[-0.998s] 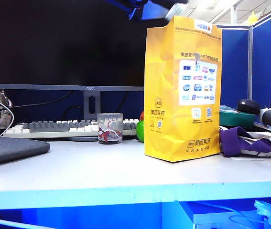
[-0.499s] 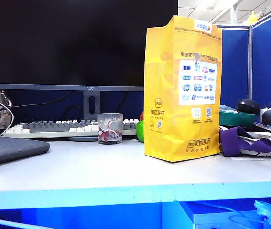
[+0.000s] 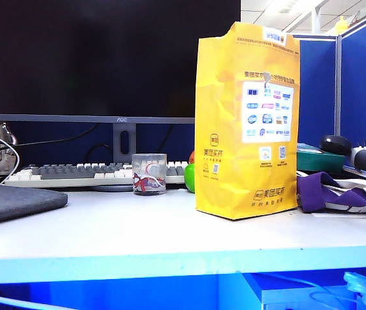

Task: Pick up the transparent tape and throw it into the yellow paper bag.

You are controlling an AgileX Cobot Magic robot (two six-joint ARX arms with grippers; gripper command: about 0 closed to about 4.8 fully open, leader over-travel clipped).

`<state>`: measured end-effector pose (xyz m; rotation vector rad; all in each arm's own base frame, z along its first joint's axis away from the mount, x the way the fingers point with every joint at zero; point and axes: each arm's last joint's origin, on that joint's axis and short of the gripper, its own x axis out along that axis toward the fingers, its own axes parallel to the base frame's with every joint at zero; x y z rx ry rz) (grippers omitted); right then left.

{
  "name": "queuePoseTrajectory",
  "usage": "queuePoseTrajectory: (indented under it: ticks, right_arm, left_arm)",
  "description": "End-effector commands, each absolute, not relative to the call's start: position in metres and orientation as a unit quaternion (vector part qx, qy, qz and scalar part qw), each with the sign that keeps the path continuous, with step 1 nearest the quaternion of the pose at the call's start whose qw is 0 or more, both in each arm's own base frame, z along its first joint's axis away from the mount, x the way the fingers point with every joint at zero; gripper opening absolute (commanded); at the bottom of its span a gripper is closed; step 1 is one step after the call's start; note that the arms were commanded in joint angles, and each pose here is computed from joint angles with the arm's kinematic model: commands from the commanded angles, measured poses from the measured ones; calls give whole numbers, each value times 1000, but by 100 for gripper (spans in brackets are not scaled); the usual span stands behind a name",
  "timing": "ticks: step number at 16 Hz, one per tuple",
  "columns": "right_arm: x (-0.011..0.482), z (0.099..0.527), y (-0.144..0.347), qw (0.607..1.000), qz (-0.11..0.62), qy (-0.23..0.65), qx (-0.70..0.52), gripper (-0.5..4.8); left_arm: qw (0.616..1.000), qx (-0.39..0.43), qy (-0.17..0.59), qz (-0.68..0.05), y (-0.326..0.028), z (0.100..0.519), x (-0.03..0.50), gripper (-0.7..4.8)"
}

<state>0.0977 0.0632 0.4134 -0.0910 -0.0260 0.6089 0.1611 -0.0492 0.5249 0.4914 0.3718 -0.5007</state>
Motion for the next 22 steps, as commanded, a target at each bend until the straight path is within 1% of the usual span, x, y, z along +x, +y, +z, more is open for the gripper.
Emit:
queuePoseTrajectory:
  ticks: [1, 2, 4, 5, 6, 8, 9, 10, 11, 13, 15, 17, 20, 22]
  right_arm:
    - [93, 409, 57, 966, 247, 10, -75, 22]
    - [84, 410, 51, 967, 242, -13, -73, 22]
    - [63, 414, 36, 970, 219, -79, -73, 22]
    - [42, 415, 22, 968, 205, -130, -54, 22]
    - [29, 410, 13, 968, 189, -160, -48, 22]
    - [17, 385, 6, 962, 185, -197, -38, 22]
    - [19, 366, 9, 957, 203, -204, -40, 22]
    - [28, 339, 16, 951, 225, -212, -30, 22]
    - [37, 322, 22, 947, 240, -212, -4, 22]
    - [57, 288, 33, 955, 226, -190, 30, 22]
    - [77, 235, 44, 970, 208, -127, 20, 22]
    - [81, 218, 47, 972, 209, -105, 12, 22]
    - [80, 221, 46, 970, 209, -123, 18, 22]
    - [80, 221, 46, 970, 209, -127, 19, 22]
  left_arm:
    - [937, 229, 187, -186, -26, 528, 118, 426]
    - [944, 224, 169, -173, -19, 525, 88, 425]
    - [957, 207, 139, -151, -11, 514, 48, 425]
    - [968, 201, 114, -102, -3, 500, 19, 425]
    - [971, 198, 91, -95, 0, 489, 4, 425]
    - [979, 182, 44, -87, 3, 461, -12, 425]
    - [980, 178, 30, -79, 3, 442, -12, 425]
    - [982, 171, 18, -76, 2, 414, -3, 425]
    - [983, 165, 14, -75, 0, 392, 8, 425]
    - [985, 148, 21, -82, -6, 349, 37, 425]
    - [987, 126, 50, -87, -12, 303, 72, 426]
    - [987, 127, 50, -87, -14, 290, 79, 426]
    - [987, 131, 40, -82, -14, 292, 80, 426]
    - [986, 132, 53, -84, -14, 290, 79, 427]
